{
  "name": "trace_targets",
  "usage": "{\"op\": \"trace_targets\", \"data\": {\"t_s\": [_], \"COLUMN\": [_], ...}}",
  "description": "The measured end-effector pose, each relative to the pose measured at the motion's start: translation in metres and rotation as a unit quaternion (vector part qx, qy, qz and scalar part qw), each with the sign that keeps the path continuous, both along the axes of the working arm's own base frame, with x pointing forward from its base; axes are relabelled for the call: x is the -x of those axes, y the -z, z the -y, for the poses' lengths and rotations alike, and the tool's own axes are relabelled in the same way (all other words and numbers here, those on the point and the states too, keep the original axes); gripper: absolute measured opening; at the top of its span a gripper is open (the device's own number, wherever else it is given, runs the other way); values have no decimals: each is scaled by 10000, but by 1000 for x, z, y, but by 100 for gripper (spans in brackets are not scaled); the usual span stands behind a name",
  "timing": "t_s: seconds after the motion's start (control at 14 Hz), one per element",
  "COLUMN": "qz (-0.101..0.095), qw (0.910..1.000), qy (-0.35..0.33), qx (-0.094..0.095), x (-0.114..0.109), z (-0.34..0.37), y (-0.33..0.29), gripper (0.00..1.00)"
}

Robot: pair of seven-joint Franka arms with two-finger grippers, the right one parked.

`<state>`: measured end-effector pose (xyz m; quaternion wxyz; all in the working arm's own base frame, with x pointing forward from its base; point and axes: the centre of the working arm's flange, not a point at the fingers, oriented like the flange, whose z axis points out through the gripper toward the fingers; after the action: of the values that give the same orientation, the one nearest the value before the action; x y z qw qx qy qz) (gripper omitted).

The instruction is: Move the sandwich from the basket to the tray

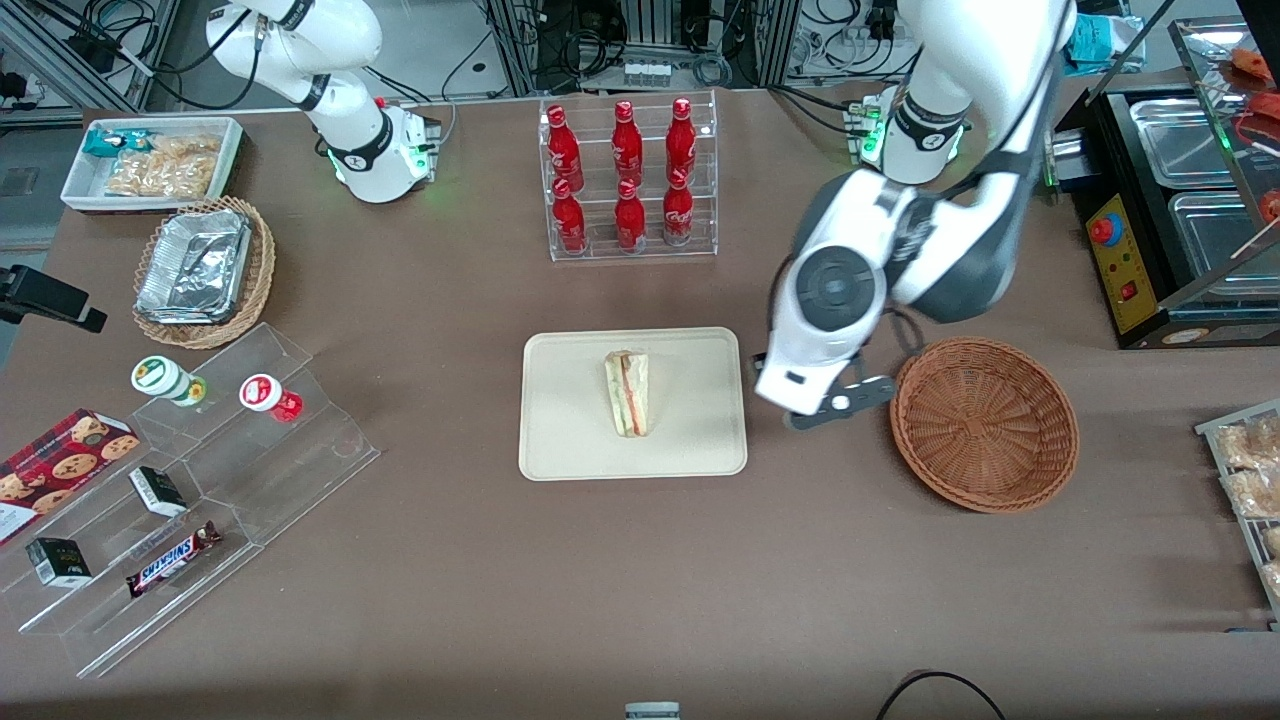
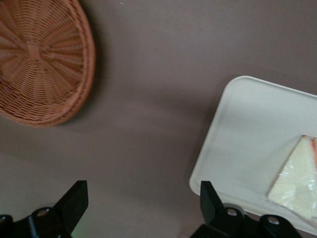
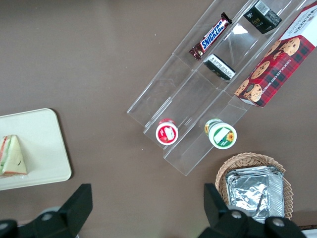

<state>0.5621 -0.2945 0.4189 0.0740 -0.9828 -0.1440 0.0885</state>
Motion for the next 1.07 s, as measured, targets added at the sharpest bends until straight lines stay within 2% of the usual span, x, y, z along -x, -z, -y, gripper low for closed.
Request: {"op": "trace_targets", "data": {"t_s": [0.29,0.71,1.07], "qz": [-77,-368,-372], "qw": [9998,9987,9984], "qy": [81,198,125], "qx": [136,307,412], "x": [4,18,25], "z": [-75,-166,-201], "y": [-23,-84,-118], "gripper": [100,100,100]}}
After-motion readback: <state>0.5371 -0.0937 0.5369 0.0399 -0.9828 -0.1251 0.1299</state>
